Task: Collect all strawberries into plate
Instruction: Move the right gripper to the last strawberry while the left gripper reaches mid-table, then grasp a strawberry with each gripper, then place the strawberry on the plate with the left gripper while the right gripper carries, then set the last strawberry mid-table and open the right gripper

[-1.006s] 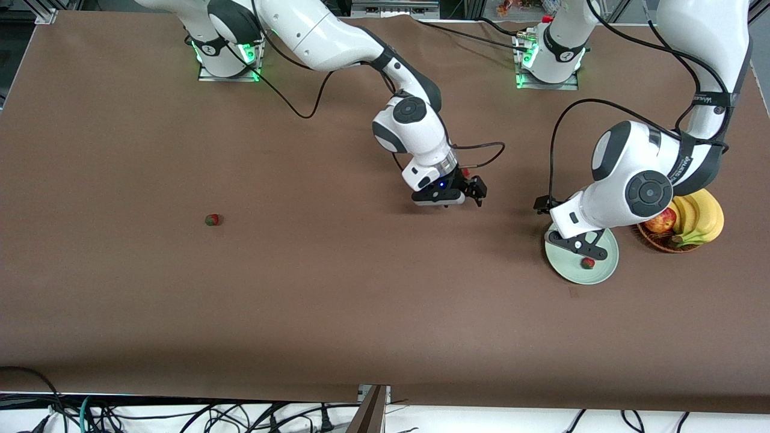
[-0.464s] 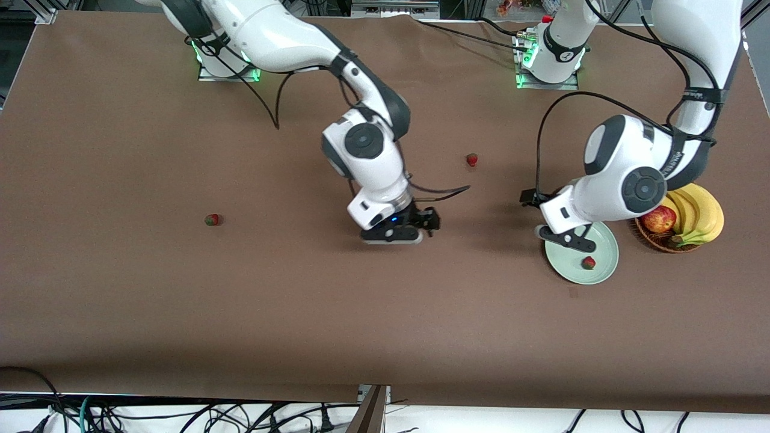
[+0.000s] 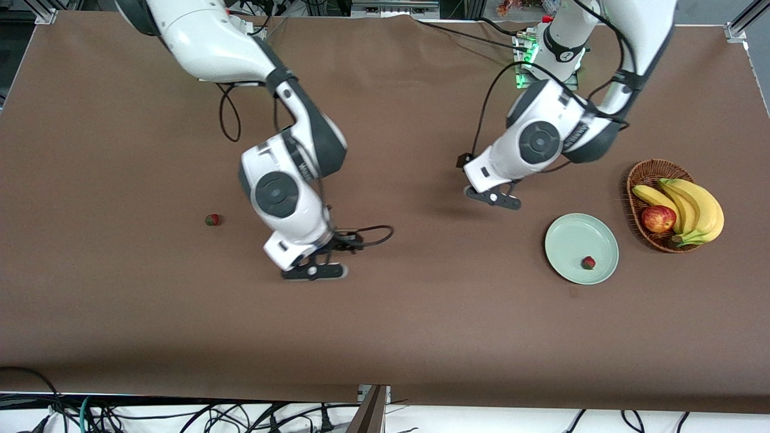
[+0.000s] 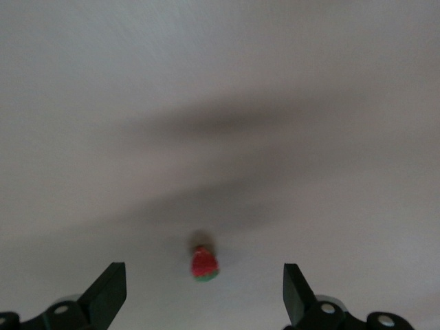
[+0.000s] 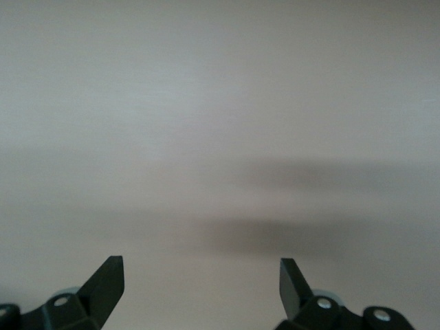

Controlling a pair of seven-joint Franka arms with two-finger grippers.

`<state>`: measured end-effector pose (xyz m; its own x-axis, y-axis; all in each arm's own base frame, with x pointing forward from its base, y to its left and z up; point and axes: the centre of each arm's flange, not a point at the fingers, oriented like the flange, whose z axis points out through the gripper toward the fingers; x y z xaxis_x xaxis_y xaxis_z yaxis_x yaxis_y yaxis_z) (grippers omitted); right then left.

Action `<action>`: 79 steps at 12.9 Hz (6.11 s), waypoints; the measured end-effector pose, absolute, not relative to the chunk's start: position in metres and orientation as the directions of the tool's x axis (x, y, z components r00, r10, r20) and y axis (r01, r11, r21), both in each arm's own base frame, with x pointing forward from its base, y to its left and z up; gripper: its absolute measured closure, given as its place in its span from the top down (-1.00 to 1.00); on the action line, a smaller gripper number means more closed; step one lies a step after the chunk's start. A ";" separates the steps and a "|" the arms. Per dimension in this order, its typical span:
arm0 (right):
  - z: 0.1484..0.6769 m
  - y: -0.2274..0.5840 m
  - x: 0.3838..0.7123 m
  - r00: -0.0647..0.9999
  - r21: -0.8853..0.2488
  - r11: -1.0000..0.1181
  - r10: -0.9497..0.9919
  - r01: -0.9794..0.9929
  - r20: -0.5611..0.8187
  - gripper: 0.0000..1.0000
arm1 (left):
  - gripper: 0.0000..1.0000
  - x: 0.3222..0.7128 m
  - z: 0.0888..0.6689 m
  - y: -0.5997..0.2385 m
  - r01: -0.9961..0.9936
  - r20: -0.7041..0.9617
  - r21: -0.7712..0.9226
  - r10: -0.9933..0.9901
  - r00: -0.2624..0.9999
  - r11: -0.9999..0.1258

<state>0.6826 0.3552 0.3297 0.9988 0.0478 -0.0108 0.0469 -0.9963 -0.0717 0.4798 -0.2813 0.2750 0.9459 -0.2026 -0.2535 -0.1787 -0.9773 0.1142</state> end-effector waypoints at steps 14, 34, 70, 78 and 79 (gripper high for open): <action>0.233 0.094 0.681 0.918 0.012 -0.984 0.160 0.177 -0.364 1.00 | 0.69 0.384 0.160 -0.302 -0.152 -0.297 -0.064 -0.126 0.947 -0.986; 0.165 0.056 0.615 0.890 -0.014 -0.972 0.220 0.235 -0.399 -0.22 | 0.79 0.436 0.174 -0.334 -0.090 -0.300 -0.081 -0.062 0.952 -0.993; 0.208 0.600 0.535 0.967 -0.475 -0.864 -0.237 -0.167 0.092 -0.36 | 1.00 0.649 0.226 -0.078 -0.398 -0.010 -0.121 -0.400 0.916 -0.909; 0.195 0.654 0.474 0.963 -0.563 -0.815 -0.243 -0.136 0.119 -0.09 | 1.00 0.651 0.302 -0.113 -0.248 0.019 0.068 -0.247 0.969 -0.966; 0.198 0.654 0.476 0.960 -0.569 -0.810 -0.253 -0.143 0.118 0.14 | 1.00 0.649 0.304 -0.113 -0.243 0.005 0.070 -0.244 0.970 -0.967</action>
